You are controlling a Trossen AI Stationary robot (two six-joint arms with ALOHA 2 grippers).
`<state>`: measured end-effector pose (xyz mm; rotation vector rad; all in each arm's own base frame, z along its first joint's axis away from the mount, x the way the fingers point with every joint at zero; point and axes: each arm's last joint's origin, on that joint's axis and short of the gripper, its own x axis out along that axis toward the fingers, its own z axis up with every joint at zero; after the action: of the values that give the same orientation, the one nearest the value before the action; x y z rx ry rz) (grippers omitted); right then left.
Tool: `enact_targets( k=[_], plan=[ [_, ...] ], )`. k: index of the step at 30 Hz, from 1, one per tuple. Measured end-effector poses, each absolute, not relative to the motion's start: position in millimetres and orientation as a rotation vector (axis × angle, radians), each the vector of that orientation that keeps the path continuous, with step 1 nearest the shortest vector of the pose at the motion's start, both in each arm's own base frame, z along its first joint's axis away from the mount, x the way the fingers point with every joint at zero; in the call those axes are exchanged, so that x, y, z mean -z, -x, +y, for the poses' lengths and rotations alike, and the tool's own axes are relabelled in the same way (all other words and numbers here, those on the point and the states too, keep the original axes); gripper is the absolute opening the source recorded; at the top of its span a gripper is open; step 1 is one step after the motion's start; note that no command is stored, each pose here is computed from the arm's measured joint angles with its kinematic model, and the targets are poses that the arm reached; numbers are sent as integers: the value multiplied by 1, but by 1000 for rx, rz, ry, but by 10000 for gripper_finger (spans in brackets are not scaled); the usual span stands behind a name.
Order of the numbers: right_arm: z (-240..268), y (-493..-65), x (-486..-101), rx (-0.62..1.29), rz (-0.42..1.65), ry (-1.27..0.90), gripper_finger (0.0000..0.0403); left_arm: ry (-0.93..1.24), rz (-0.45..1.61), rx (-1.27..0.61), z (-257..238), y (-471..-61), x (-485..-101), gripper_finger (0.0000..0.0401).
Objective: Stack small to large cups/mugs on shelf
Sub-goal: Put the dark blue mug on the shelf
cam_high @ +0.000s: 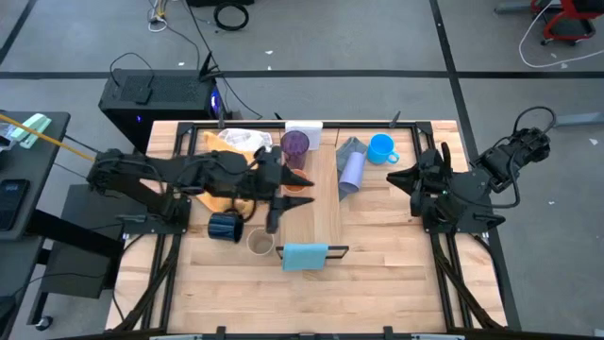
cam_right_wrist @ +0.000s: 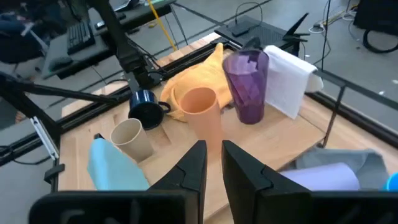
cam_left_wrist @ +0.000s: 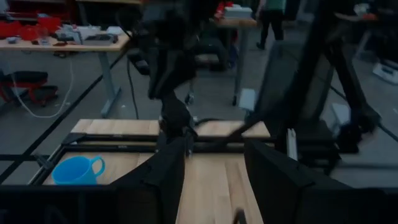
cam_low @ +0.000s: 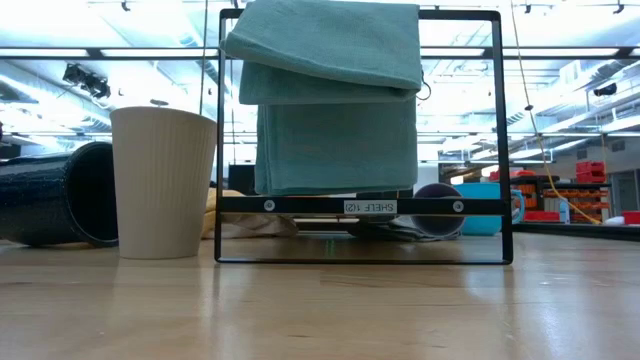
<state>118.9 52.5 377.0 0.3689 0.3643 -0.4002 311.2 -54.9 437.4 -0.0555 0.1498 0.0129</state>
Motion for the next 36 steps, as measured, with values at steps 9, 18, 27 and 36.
enact_targets(
  k=[9,18,27,36],
  plan=[
    [39,-97,-339,362,411,-346,54,85,58,-62,-57,-328,-437,173],
    [33,-84,-286,310,463,-411,54,84,58,-77,-55,-329,-436,174],
    [36,-88,-286,283,497,-270,54,202,68,-71,-55,-329,-434,178],
    [38,-92,-304,307,437,-319,55,140,161,-68,-55,-328,-426,176]
  ],
)
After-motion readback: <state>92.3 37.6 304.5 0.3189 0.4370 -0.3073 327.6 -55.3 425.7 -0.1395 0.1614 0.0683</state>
